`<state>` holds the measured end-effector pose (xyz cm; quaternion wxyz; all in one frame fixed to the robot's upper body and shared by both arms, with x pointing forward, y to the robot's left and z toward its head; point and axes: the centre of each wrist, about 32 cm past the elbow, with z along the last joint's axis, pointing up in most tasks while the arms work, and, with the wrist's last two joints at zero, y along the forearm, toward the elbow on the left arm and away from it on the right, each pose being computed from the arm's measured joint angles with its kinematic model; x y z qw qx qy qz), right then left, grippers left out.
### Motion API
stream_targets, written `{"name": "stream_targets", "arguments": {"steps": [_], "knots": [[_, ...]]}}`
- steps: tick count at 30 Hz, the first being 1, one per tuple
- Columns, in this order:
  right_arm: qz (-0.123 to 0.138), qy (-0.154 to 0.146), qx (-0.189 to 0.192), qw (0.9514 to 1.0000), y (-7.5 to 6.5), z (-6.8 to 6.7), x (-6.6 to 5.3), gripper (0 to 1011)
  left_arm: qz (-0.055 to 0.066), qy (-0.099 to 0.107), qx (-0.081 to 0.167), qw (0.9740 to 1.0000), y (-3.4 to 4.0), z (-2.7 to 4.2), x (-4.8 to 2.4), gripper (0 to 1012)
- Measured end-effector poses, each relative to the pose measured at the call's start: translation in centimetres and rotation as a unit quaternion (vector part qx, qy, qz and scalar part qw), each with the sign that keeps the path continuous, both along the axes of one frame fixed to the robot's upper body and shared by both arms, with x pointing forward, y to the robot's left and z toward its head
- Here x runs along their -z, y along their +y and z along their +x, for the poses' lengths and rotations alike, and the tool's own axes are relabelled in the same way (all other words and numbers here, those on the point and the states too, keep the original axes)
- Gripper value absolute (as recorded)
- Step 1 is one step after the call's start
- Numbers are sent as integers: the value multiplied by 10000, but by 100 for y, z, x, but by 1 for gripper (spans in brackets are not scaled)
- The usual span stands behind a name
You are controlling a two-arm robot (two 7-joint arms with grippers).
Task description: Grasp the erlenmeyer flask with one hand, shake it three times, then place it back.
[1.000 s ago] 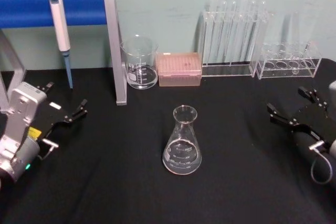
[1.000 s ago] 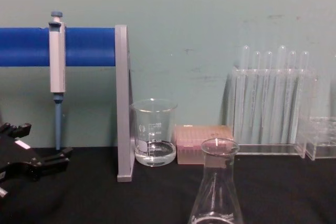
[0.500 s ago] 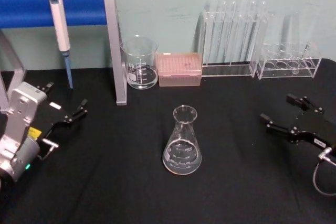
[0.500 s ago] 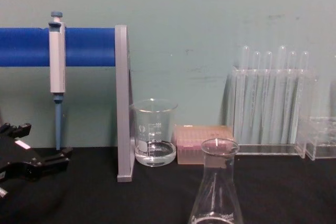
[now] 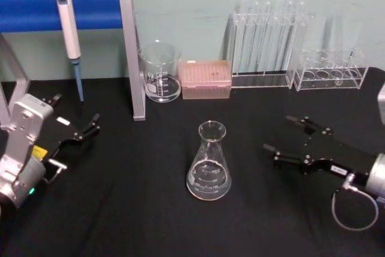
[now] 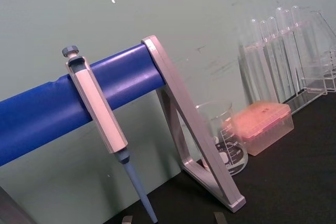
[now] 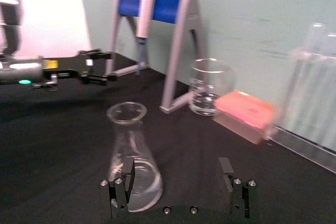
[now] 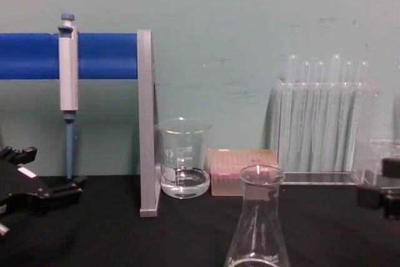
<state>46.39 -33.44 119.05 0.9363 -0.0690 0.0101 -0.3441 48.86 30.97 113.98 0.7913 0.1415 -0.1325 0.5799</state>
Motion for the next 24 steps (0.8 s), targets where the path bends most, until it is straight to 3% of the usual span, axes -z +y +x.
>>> {"name": "stream_targets", "arguments": {"steps": [2,9,24], "knots": [[25,60,-277,9996,51,45,9,1000,0,0,0,10000,0,0,0,1001],[85,192,-729,9971,163,147,47,1000,0,0,0,10000,0,0,0,1001],[164,344,-1113,9931,347,401,147,1000,0,0,0,10000,0,0,0,1001]]}}
